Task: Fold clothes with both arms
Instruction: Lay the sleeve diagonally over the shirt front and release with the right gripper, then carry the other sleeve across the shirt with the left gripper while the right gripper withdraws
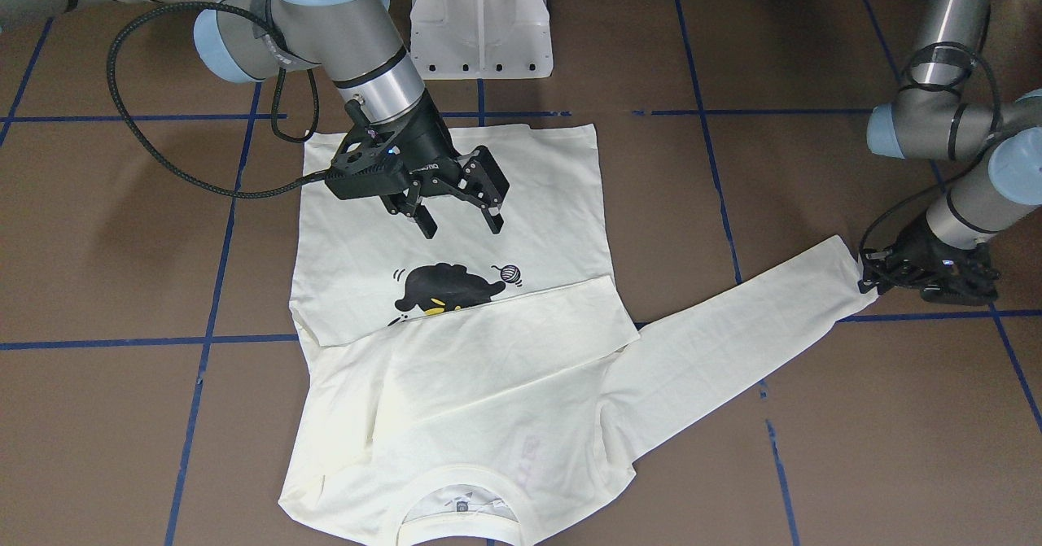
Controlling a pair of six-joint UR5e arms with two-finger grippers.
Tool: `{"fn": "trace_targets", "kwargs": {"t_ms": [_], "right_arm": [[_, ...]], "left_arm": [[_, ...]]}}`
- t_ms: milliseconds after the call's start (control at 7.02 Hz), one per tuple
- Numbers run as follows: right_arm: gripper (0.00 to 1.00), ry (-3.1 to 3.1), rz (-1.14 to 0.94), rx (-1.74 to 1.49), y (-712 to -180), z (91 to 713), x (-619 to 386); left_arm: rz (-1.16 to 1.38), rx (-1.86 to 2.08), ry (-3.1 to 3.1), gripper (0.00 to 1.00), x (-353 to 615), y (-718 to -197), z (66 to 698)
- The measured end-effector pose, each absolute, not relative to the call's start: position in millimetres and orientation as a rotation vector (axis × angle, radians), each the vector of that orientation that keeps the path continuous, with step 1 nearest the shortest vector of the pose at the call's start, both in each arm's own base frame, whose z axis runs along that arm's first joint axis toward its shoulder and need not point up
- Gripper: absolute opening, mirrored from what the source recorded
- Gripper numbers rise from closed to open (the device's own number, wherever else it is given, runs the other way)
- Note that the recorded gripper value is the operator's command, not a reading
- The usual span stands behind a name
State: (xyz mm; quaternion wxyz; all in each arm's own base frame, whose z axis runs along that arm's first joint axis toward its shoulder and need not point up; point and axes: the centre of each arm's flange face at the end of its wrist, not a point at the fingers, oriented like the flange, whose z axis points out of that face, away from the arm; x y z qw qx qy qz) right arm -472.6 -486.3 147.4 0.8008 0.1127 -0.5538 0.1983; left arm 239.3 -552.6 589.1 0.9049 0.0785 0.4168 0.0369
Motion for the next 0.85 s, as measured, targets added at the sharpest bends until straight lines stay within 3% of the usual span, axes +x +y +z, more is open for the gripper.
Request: {"fn": "trace_targets", "kwargs": {"t_ms": [285, 854], "right_arm": [[1.00, -1.188, 0.435, 0.245, -488.7, 158.4, -449.4], [1.00, -1.126, 0.343, 0.215, -463.7, 268.7, -295.7]], "left_arm": [[0.052, 0.152, 1.008, 0.00, 244.6, -547.6, 509.4], [-0.107, 0.054, 1.333, 0.00, 396.8, -525.6, 199.9]]}}
